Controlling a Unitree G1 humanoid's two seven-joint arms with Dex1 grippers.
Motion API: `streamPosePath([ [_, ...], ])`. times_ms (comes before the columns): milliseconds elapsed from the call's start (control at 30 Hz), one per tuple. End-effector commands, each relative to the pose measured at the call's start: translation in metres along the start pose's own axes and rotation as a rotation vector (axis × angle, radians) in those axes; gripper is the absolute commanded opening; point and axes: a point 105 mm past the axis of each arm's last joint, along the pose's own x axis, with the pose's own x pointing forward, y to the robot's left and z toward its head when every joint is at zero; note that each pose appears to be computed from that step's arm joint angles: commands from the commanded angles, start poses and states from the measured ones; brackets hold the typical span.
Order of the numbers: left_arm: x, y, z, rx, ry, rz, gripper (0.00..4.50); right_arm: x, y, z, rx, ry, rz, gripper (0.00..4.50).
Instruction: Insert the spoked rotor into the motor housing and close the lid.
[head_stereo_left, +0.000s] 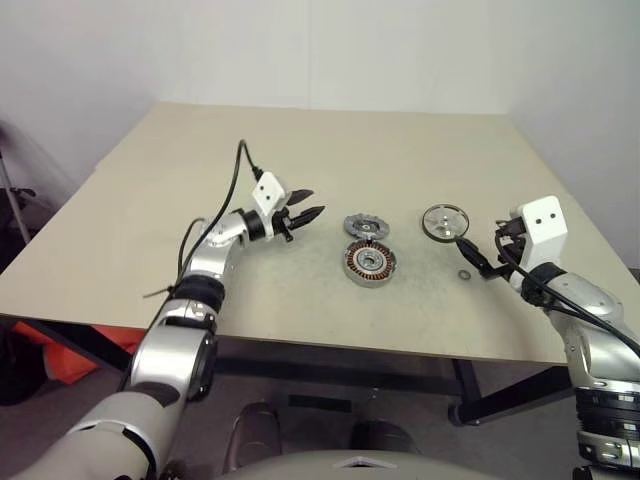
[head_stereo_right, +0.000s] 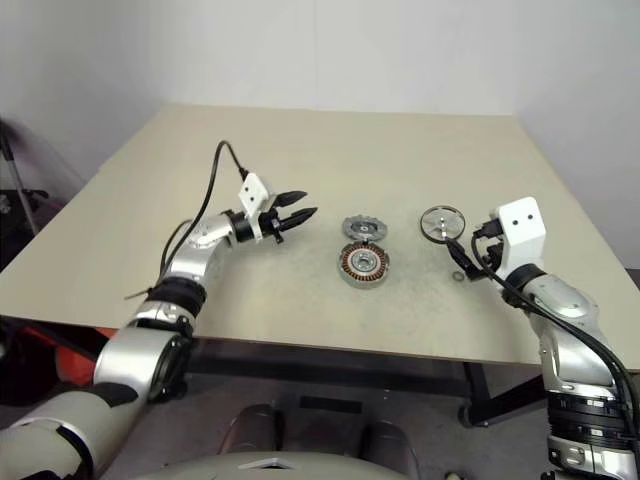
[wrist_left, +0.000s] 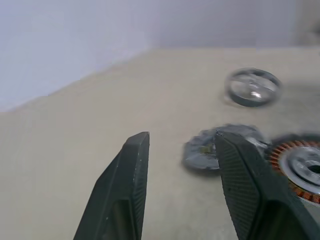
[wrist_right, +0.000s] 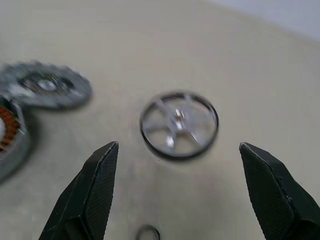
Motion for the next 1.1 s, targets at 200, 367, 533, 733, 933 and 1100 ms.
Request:
streamPosePath([
  [200,0.002,-0.019,0.021,-0.022,-0.099,0.088,2.15,0.0,0.004,-0.003,-0.004,0.049,0.041,4.35],
  [367,0.001,-0.017,0.016,-0.051,-0.089,0.127,2.15,0.0,0.014,-0.018,0.01,0.091,0.069,4.35],
  [533,-0.012,-0.026,0.001,-0.064,-0.004,0.027,2.15,0.001,0.022,-0.03,0.02,0.117,0.071,4.35],
  [733,-0.036,-0.023,-0.006,-0.057,0.098,-0.095,2.15,0.004,0.026,-0.038,0.046,0.128,0.068,4.35],
  [933,-0.044,-0.02,-0.005,-0.037,0.133,-0.136,2.15,0.008,0.028,-0.05,0.12,0.146,0.049,4.35],
  [1100,-0.041,-0.023,-0.003,-0.028,0.129,-0.144,2.15,0.006,0.025,-0.06,0.179,0.176,0.028,4.35],
])
